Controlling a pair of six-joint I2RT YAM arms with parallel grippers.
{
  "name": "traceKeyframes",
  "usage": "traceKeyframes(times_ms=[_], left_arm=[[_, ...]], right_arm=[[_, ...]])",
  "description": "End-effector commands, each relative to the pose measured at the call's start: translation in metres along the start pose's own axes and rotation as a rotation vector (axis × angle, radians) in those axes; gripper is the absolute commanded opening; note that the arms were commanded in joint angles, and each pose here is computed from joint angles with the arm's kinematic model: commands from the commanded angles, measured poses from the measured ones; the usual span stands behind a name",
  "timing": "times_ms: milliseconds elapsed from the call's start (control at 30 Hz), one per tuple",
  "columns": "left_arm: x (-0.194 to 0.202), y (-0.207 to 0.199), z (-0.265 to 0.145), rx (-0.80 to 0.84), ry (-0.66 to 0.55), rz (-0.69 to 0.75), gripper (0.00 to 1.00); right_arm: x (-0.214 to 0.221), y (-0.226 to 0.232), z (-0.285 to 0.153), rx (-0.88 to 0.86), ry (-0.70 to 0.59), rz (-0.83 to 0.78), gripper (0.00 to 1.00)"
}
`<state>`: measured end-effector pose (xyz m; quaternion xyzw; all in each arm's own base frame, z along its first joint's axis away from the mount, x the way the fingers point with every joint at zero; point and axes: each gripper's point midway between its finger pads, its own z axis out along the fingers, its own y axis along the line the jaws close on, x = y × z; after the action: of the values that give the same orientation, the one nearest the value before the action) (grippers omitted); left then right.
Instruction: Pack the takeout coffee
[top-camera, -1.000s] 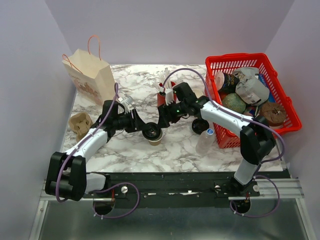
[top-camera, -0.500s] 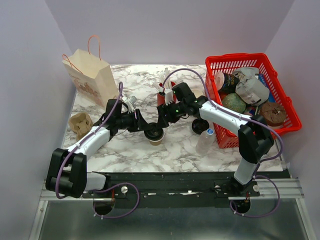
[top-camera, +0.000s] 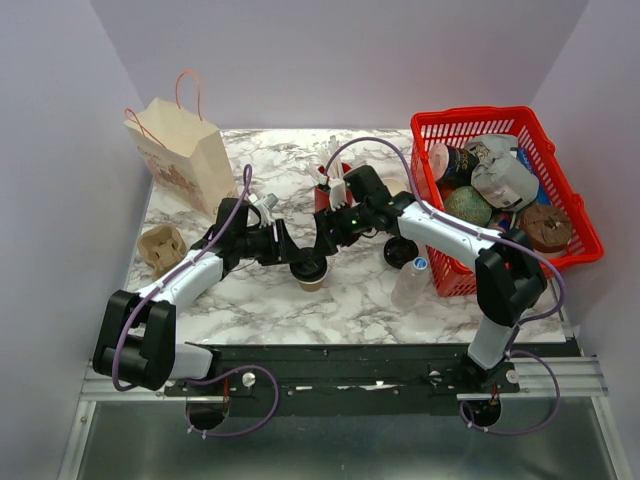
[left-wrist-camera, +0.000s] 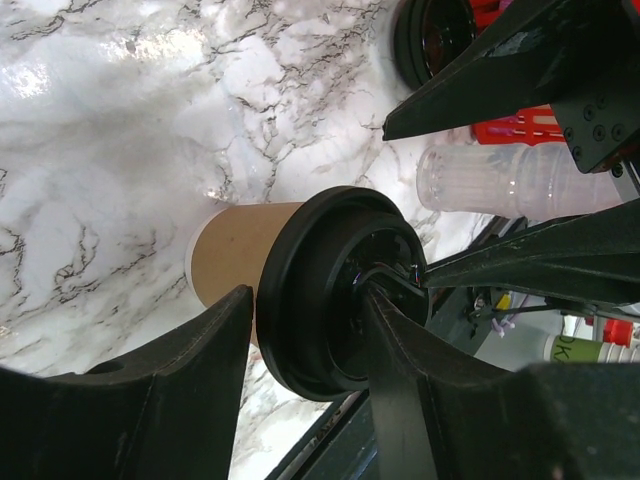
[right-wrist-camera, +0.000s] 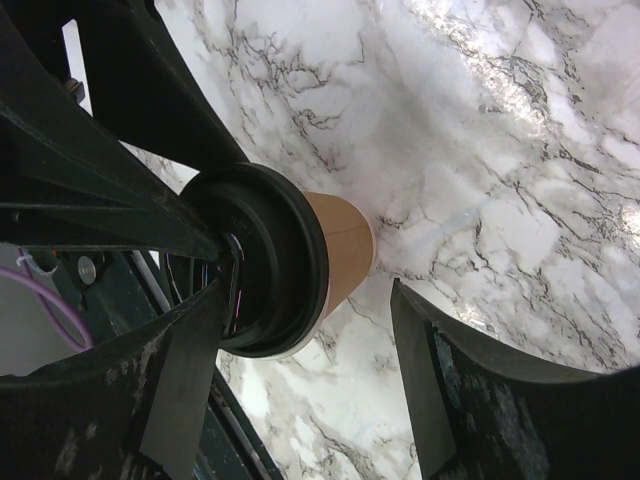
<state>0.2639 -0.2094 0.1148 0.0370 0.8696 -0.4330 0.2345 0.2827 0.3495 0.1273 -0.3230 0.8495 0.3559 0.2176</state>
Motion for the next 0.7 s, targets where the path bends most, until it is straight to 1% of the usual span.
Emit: traceKeyframes(times_ms=[0,67,167,667], left_arm=[[-0.008,-0.002,0.002,-0.010,-0.010,0.028,0.60],[-0.007,-0.002,0.003,-0.011,-0.008,0.030,0.63],[-0.007,-0.003,0.004,-0.011,-0.002,0.037,0.63],[-0.006,-0.003,0.003,-0.021,0.009,0.053,0.64]], right_arm=[[-0.004,0.000,0.005,0.001,-0.001,-0.003,0.76],[-0.002,0.000,0.005,0.002,0.002,-0.001,0.76],[-0.001,-0.001,0.004,0.006,0.007,-0.001,0.76],[0.015,-0.003,0.000,0.015,0.037,-0.001,0.76]])
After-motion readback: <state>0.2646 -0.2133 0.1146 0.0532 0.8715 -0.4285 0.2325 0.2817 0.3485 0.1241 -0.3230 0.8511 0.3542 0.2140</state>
